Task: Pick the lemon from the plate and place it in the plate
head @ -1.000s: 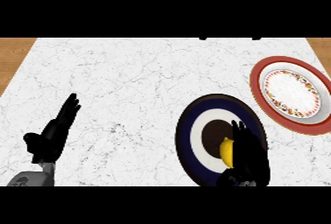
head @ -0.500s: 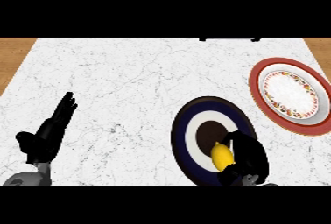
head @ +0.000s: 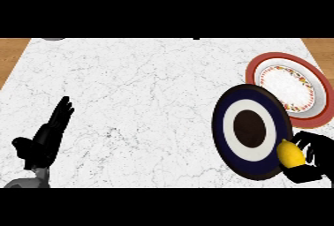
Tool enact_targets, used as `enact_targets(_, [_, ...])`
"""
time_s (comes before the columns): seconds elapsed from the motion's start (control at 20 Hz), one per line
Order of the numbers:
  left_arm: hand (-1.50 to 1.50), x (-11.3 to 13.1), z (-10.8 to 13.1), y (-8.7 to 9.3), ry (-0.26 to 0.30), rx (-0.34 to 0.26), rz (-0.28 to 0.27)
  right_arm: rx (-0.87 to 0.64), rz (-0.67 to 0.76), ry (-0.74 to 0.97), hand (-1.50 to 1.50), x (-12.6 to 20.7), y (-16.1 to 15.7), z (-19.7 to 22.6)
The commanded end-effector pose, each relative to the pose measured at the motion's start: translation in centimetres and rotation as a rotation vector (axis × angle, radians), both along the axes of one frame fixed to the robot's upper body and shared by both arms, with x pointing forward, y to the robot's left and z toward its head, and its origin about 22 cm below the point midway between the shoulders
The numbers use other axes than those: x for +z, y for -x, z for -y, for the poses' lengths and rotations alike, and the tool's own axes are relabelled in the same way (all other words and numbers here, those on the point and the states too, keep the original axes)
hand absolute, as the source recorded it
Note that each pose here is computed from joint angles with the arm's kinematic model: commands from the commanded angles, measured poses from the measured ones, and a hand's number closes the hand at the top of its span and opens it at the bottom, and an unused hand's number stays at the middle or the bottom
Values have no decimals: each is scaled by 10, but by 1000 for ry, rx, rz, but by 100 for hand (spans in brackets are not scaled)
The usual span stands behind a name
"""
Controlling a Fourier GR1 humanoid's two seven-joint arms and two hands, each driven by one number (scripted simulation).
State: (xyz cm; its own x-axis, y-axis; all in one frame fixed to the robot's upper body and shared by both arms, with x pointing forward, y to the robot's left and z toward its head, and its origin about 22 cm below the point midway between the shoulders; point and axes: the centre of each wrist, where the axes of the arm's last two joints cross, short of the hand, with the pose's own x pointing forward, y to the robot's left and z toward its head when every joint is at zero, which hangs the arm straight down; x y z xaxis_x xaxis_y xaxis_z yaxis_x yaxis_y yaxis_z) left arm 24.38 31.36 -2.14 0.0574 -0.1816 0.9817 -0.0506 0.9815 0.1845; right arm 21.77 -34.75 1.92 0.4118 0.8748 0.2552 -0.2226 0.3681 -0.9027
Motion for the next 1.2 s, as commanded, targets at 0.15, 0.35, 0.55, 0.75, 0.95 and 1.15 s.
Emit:
enact_targets(0.15, [0,-2,0,2,9,7,-2,-2,224,85,150,66,22,143])
enact_targets(0.35, [0,-8,-2,5,-1,-7,-12,44,325,25,150,81,52,200])
enact_targets(0.55, [0,-4,8,-7,-3,-35,-13,81,447,11,150,111,76,247])
enact_targets(0.75, [0,10,8,-15,-19,-51,10,96,580,39,150,130,84,271])
enact_targets(0.95, [0,-6,7,2,-9,-39,17,95,719,54,150,117,88,278])
enact_targets(1.15, [0,2,23,-17,-12,-51,5,157,734,9,150,142,56,272])
